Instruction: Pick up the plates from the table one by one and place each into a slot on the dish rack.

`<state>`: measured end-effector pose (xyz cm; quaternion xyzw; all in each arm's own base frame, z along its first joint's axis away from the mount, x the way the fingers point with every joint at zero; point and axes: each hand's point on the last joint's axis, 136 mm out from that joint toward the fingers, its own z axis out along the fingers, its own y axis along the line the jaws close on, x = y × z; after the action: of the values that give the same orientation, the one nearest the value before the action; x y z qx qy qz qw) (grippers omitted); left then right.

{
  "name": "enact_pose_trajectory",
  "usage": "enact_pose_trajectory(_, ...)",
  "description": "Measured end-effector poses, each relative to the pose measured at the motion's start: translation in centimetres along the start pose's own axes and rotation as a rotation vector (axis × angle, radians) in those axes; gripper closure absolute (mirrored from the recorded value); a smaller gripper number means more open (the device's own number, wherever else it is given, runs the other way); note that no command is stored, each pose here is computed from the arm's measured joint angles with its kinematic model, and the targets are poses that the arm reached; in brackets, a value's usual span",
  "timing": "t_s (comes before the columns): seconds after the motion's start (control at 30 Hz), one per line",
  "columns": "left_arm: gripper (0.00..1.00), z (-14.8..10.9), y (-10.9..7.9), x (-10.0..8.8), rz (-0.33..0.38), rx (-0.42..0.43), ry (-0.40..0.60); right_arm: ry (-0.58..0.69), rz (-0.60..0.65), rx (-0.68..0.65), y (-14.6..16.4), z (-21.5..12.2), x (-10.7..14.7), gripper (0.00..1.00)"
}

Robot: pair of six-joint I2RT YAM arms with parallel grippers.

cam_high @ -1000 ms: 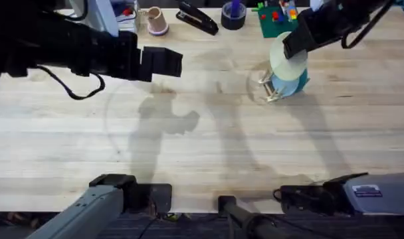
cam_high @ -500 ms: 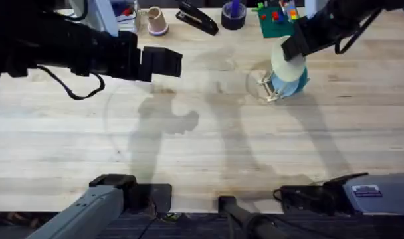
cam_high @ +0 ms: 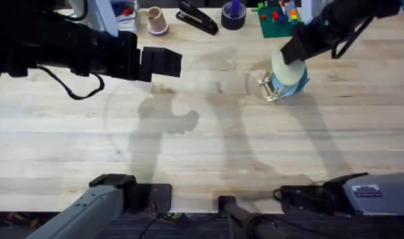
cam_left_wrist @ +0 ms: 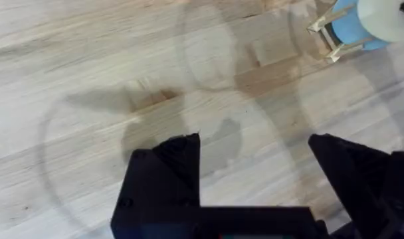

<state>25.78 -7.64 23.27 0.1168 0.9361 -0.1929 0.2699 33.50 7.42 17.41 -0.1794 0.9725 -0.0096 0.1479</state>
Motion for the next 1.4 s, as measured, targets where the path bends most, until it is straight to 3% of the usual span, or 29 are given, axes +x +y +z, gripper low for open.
enact_pose_trajectory(1.4, 0.005, 0.0, 0.0, 0.0, 0.0, -0.003, 0.001, 0.125, -0.01, -0.026, 0.5, 3.9, 1.1, 0.966)
